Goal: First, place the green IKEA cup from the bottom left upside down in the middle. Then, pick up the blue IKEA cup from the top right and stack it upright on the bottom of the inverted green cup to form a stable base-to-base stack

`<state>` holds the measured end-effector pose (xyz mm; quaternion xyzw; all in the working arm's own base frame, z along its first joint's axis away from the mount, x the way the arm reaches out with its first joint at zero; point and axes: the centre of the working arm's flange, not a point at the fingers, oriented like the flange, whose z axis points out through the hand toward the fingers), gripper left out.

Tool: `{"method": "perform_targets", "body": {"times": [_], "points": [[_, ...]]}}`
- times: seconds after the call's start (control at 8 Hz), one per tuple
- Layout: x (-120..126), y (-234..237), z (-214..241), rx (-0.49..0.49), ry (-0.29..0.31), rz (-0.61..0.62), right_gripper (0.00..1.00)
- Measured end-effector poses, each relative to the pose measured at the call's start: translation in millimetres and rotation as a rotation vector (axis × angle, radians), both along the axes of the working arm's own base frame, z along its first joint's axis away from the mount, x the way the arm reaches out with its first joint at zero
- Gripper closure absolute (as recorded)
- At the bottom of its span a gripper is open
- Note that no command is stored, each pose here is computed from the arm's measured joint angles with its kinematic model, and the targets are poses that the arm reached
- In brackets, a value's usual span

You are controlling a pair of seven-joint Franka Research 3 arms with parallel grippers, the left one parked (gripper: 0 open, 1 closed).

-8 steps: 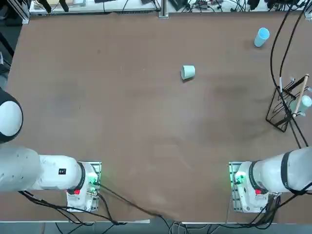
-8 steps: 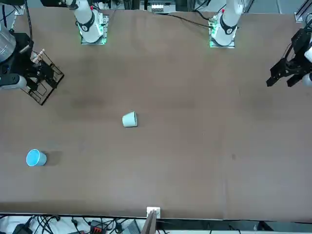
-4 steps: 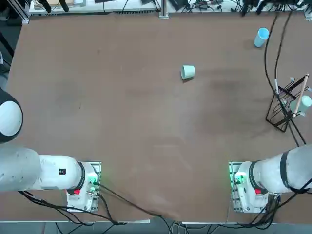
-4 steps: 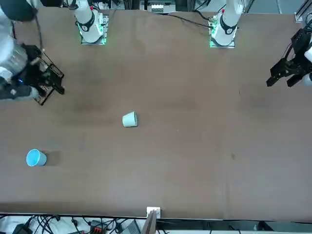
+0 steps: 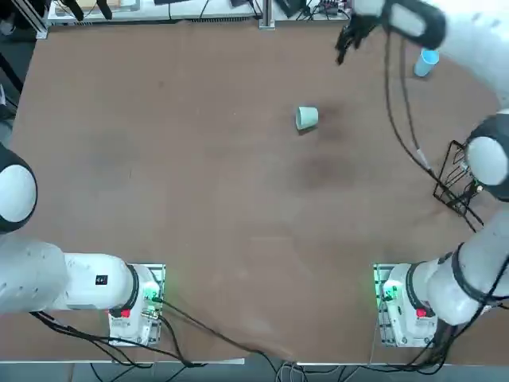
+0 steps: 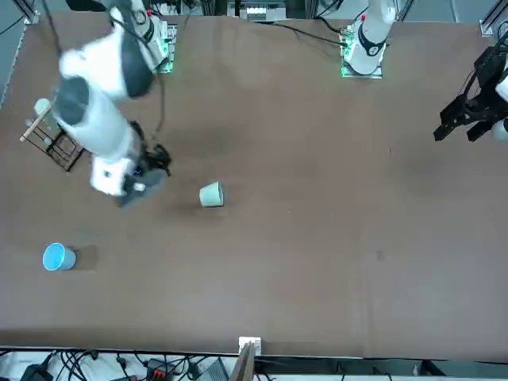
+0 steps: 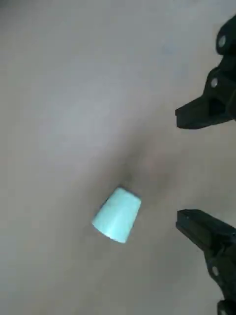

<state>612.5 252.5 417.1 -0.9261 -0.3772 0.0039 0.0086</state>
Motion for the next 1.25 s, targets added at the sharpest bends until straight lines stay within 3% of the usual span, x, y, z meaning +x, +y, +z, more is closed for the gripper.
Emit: {"method": "perform_targets", "body": {"times": [0.62, 0.88, 1.25], "points": [[-5, 50, -101, -0.014, 0.054, 0.606, 0.00], [-9, 57, -131, -0.010, 0.028, 0.753, 0.00], [-19, 59, -160, -0.005, 0.011, 0.841, 0.00]]}}
